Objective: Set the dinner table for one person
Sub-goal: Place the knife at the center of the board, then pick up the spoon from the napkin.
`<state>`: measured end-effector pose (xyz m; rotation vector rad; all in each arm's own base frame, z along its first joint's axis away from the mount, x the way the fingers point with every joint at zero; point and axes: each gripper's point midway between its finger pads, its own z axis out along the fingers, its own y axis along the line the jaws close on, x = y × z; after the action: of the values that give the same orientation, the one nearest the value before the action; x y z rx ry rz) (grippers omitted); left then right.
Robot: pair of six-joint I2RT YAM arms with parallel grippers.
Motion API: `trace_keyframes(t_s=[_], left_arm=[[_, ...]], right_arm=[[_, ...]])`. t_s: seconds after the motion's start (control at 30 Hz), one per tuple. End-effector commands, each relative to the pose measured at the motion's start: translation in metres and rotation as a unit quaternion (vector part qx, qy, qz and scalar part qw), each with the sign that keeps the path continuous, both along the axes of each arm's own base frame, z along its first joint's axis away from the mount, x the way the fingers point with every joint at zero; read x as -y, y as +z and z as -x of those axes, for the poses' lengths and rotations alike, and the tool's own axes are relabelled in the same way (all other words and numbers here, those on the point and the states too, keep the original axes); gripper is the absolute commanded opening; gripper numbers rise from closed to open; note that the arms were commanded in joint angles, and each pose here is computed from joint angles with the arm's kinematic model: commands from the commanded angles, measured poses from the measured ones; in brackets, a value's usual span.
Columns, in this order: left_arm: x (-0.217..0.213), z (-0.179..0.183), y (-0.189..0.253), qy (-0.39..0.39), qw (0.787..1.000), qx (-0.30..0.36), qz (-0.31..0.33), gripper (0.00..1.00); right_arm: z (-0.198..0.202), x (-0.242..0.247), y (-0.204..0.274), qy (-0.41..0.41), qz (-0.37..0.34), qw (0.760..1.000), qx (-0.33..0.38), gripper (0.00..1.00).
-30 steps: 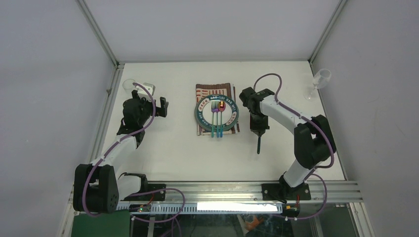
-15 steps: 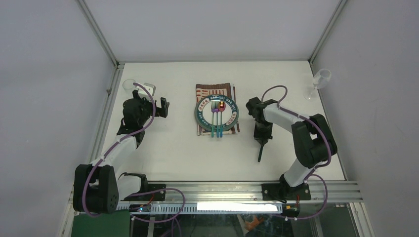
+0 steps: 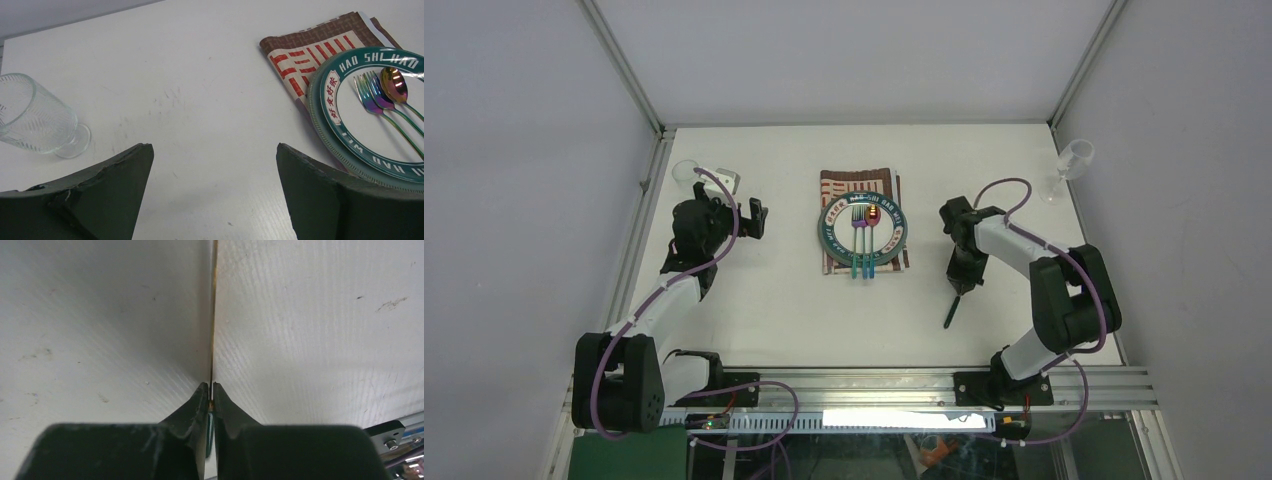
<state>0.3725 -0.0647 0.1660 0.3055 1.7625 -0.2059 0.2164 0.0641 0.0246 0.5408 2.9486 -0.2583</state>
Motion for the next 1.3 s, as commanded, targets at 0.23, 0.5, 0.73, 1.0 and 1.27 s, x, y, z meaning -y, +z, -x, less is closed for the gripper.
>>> trace_keyframes(t_s=[0.23, 0.5, 0.73, 1.0, 1.27], left_arm=[[0.003, -0.002, 0.015, -0.011, 1.0, 0.029, -0.001, 0.99], [0.002, -0.001, 0.018, -0.008, 0.999, 0.032, -0.002, 0.99], [0.001, -0.004, 0.014, -0.006, 1.0, 0.024, -0.004, 0.99], [-0.001, -0.007, 0.008, 0.0, 1.0, 0.014, -0.008, 0.99], [-0.002, -0.006, 0.008, 0.001, 1.0, 0.015, -0.011, 0.99]], right_arm=[[0.008, -0.007, 0.024, -0.039, -0.04, 0.998, 0.02, 0.23], [0.006, -0.006, 0.031, -0.018, -0.039, 0.999, 0.028, 0.19], [-0.05, -0.056, 0.09, 0.08, -0.12, 0.982, 0.117, 0.3], [-0.121, -0.098, 0.105, 0.128, -0.128, 0.978, 0.104, 0.38], [-0.146, -0.139, 0.071, 0.164, -0.114, 0.977, 0.073, 0.33]])
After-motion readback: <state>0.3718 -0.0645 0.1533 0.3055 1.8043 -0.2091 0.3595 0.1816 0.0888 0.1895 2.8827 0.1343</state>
